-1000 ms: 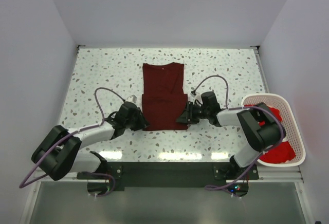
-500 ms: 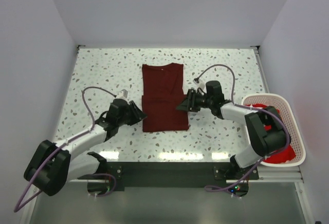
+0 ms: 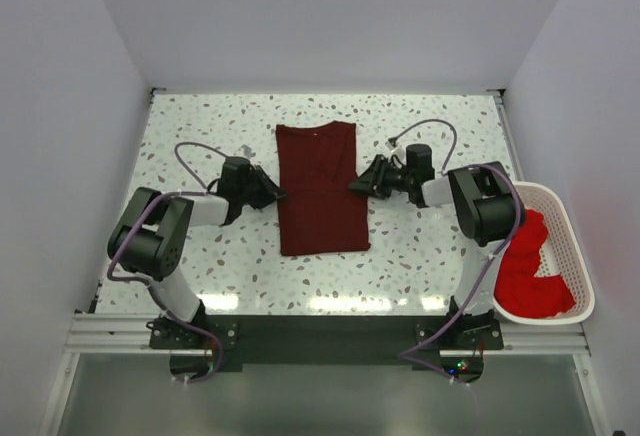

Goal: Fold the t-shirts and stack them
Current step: Fold the tshirt

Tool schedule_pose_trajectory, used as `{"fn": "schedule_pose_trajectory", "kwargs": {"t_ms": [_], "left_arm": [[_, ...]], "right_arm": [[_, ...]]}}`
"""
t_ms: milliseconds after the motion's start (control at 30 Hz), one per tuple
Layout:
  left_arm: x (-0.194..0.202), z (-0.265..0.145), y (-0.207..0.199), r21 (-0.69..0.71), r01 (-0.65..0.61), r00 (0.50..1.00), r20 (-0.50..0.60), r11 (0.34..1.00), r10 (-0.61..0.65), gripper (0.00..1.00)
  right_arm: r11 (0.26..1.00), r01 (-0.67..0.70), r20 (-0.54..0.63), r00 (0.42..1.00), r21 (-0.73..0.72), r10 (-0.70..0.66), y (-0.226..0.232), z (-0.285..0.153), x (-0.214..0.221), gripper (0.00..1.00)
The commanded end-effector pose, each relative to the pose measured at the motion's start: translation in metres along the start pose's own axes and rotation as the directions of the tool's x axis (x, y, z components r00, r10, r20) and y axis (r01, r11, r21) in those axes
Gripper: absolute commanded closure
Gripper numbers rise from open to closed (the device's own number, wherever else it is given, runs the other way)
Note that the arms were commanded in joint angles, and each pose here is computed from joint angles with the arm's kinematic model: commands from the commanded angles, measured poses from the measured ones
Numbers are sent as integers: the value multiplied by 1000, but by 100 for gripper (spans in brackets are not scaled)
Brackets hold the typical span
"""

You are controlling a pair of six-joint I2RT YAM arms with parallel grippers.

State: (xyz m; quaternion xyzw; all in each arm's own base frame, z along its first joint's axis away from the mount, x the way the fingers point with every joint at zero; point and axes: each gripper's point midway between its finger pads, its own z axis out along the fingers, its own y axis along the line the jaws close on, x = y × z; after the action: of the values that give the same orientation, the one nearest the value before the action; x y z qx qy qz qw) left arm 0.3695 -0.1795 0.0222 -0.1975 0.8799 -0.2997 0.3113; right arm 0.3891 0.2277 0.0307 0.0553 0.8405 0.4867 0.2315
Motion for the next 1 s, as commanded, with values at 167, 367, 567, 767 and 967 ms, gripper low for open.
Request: {"fn": "schedule_pose_trajectory", "kwargs": {"t_ms": [167, 367, 567, 767, 967], "left_arm": [[-15, -24, -23, 80, -59, 998, 43, 995, 55, 66], [11, -71, -43, 118, -136, 991, 17, 984, 135, 57], [102, -90, -36, 173, -123, 977, -151, 977, 150, 57], [128, -84, -3, 111, -88, 973, -204, 990, 109, 61], [136, -95, 29, -18, -72, 973, -219, 997, 66, 65]], "right_arm": [[996, 79, 70, 995, -35, -76, 28, -24, -16, 55], [989, 100, 0, 995, -112, -101, 72, -54, 30, 54], [994, 47, -85, 995, -100, -56, 57, -73, 96, 53], [1000, 6, -127, 992, 11, -4, 14, -76, 127, 54], [991, -36, -157, 986, 130, 57, -10, -87, 143, 55]]}}
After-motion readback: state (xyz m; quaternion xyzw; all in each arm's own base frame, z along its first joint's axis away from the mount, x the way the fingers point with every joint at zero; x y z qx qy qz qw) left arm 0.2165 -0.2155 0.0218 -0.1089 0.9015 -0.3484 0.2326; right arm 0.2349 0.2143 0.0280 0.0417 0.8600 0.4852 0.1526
